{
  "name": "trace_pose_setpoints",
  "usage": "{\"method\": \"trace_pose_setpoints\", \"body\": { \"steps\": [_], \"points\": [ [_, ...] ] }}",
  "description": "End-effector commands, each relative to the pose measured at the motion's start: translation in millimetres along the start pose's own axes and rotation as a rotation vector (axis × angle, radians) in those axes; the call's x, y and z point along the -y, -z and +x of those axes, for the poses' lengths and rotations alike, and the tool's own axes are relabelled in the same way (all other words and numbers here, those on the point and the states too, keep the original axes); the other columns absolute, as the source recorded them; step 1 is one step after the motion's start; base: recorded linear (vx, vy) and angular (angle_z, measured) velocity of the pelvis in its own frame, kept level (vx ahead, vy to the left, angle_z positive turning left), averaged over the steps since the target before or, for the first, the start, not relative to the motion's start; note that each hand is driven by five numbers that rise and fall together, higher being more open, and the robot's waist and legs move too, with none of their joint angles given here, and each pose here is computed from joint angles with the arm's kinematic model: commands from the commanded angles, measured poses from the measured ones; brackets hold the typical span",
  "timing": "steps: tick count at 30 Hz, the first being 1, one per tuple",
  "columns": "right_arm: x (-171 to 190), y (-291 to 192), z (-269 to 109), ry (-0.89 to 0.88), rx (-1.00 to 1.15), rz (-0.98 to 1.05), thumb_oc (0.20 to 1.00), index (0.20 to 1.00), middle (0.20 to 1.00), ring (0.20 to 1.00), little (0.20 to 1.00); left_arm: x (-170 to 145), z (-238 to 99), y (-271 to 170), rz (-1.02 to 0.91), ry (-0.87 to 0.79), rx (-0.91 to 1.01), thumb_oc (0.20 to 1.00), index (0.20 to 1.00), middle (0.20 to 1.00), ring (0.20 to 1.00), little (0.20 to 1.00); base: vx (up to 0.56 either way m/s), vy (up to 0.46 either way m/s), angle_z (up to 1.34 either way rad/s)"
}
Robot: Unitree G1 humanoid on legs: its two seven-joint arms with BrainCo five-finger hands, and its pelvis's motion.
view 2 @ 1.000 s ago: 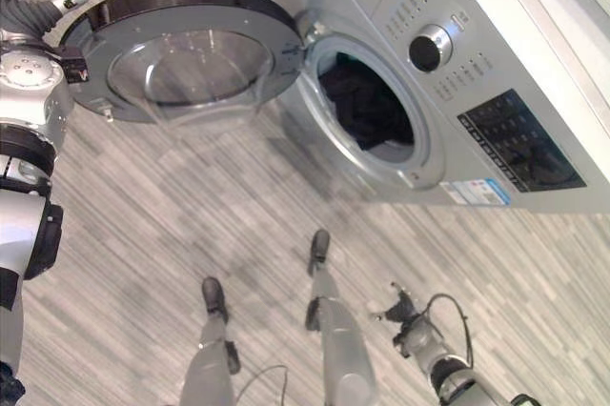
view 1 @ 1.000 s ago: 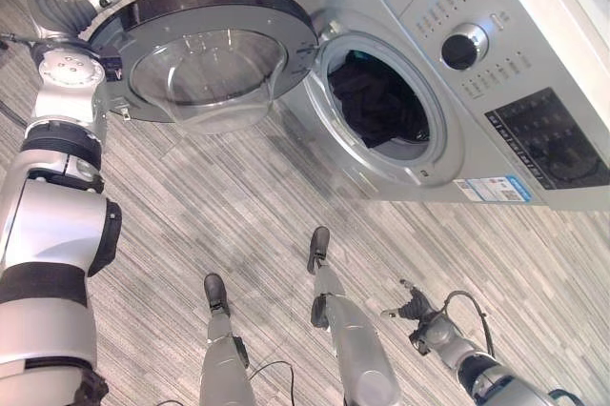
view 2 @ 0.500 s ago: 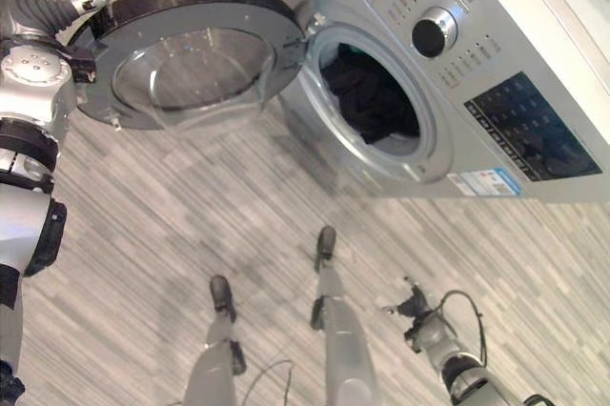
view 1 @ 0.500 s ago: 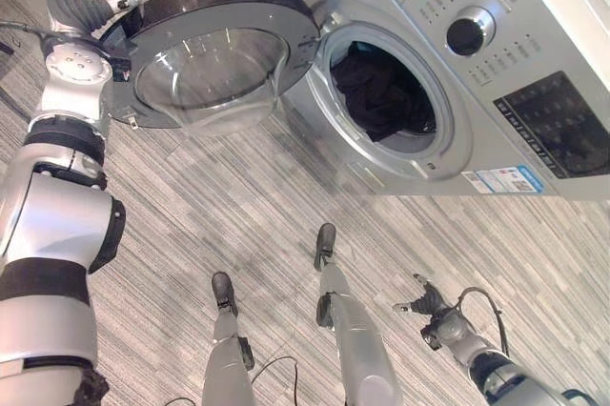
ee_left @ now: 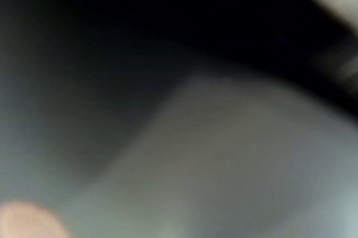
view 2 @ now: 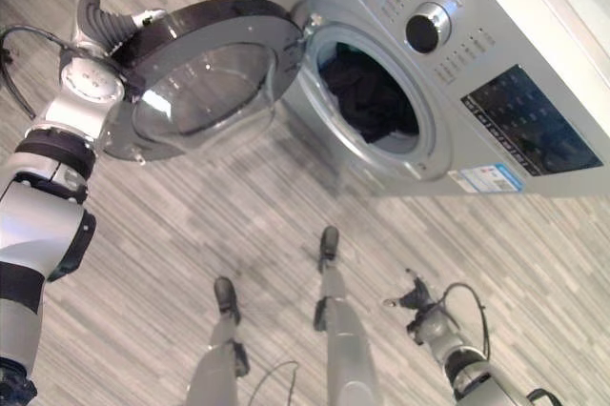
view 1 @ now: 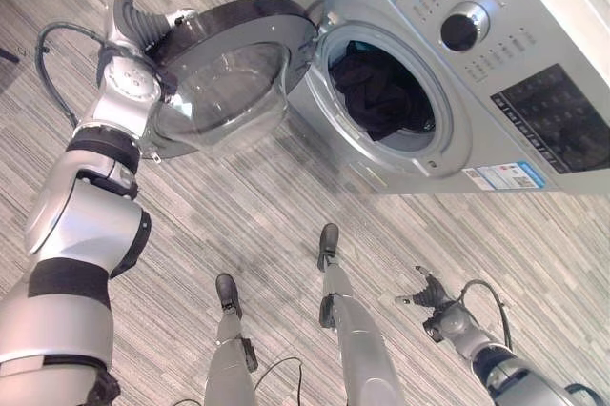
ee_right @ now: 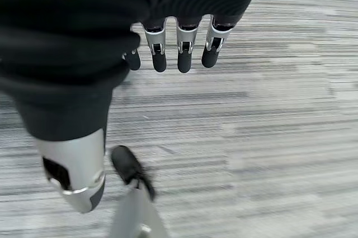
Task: Grab the laundry basket,head to the washer,open it,put in the laundry and shut it.
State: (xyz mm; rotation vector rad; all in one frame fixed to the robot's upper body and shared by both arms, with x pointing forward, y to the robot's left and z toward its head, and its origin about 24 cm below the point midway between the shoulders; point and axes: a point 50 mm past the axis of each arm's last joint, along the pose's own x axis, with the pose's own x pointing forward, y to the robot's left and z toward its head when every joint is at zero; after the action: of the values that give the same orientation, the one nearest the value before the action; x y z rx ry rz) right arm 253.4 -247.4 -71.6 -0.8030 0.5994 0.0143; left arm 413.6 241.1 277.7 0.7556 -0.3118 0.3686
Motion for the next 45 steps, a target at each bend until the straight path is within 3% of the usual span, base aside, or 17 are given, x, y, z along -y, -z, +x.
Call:
{"method": "trace_pose_setpoints", "body": {
  "steps": [1,2,4,5,7,8,9,10,13,16,21,26,29,33,36,40,45],
  "points": [
    [37.1,3.0,5.1,0.085,-0.002,-0.032,1.0,1.0,1.0,1.0,1.0,44.4,-16.6,-8.2,0.061,0.262,0.154,1.0,1.0,1.0,1.0,1.0,-0.01,-0.003,-0.04],
    [37.0,3.1,5.0,0.084,-0.003,-0.032,1.0,1.0,1.0,1.0,1.0,44.4,-16.8,-8.0,0.061,0.262,0.153,1.0,1.0,1.0,1.0,1.0,0.0,0.0,0.0],
    [36.2,17.4,-0.2,0.063,-0.031,-0.078,1.0,1.0,1.0,1.0,1.0,85.7,-47.5,-28.1,-0.177,0.46,0.294,1.0,1.0,1.0,1.0,1.0,0.0,0.0,0.0],
    [36.0,17.8,-0.4,0.063,-0.031,-0.079,1.0,1.0,1.0,1.0,1.0,85.8,-47.8,-27.6,-0.178,0.461,0.292,1.0,1.0,1.0,1.0,1.0,0.04,-0.028,-0.01],
    [31.3,34.7,-6.2,0.042,-0.087,-0.115,1.0,1.0,1.0,1.0,1.0,140.8,-103.5,-52.1,-0.447,0.739,0.382,1.0,1.0,1.0,1.0,1.0,-0.04,-0.038,-0.01],
    [31.2,34.8,-6.3,0.042,-0.087,-0.115,1.0,1.0,1.0,1.0,1.0,140.8,-103.6,-52.0,-0.447,0.739,0.382,1.0,1.0,1.0,1.0,1.0,-0.01,-0.034,0.0],
    [28.4,38.9,-7.9,0.032,-0.104,-0.122,1.0,1.0,1.0,1.0,1.0,173.3,-144.7,-67.2,-0.649,0.901,0.375,1.0,1.0,1.0,1.0,1.0,0.05,-0.012,0.01],
    [28.4,39.0,-8.0,0.032,-0.104,-0.122,1.0,1.0,1.0,1.0,1.0,173.4,-144.8,-67.2,-0.649,0.901,0.375,1.0,1.0,1.0,1.0,1.0,0.08,-0.016,0.02],
    [23.5,28.5,-3.9,0.037,-0.088,-0.116,1.0,1.0,1.0,1.0,1.0,213.6,-197.8,-105.0,-0.92,1.064,0.336,1.0,1.0,1.0,1.0,1.0,0.07,-0.001,0.01],
    [19.3,23.4,-2.5,0.037,-0.075,-0.113,1.0,1.0,1.0,1.0,1.0,215.3,-211.6,-127.7,-0.979,1.099,0.401,1.0,1.0,1.0,1.0,1.0,0.07,0.005,-0.12],
    [-2.8,27.7,-7.6,-0.005,-0.089,-0.092,1.0,1.0,1.0,1.0,1.0,183.9,-226.8,-145.1,-0.936,1.073,0.659,1.0,1.0,1.0,1.0,1.0,0.07,-0.012,-0.35],
    [-24.4,47.2,-19.6,-0.074,-0.145,-0.114,1.0,1.0,1.0,1.0,1.0,160.1,-237.5,-99.5,-0.878,1.025,0.661,1.0,1.0,1.0,1.0,1.0,0.08,-0.047,-0.23],
    [-29.8,55.8,-24.5,-0.089,-0.178,-0.097,1.0,1.0,1.0,1.0,1.0,163.2,-252.5,-44.6,-0.964,1.029,0.394,1.0,1.0,1.0,1.0,1.0,0.05,-0.049,-0.03],
    [-28.0,72.3,-30.7,-0.088,-0.244,-0.077,1.0,1.0,1.0,1.0,1.0,161.9,-286.5,38.2,-0.864,1.044,0.065,1.0,1.0,1.0,1.0,1.0,0.04,-0.065,0.11],
    [-29.9,80.2,-34.9,-0.088,-0.28,-0.058,1.0,1.0,1.0,1.0,1.0,155.9,-299.2,65.1,-0.844,1.016,-0.039,1.0,1.0,1.0,1.0,1.0,0.03,-0.047,0.21],
    [-31.5,99.3,-45.9,-0.071,-0.357,0.003,1.0,1.0,1.0,1.0,1.0,136.5,-340.9,134.4,-0.658,0.953,-0.329,1.0,1.0,1.0,1.0,1.0,0.02,-0.047,0.25],
    [-40.6,121.8,-63.7,-0.086,-0.442,0.038,1.0,1.0,1.0,1.0,1.0,124.8,-382.9,183.0,-0.525,0.866,-0.603,1.0,1.0,1.0,1.0,1.0,0.0,-0.02,0.16]
  ]
}}
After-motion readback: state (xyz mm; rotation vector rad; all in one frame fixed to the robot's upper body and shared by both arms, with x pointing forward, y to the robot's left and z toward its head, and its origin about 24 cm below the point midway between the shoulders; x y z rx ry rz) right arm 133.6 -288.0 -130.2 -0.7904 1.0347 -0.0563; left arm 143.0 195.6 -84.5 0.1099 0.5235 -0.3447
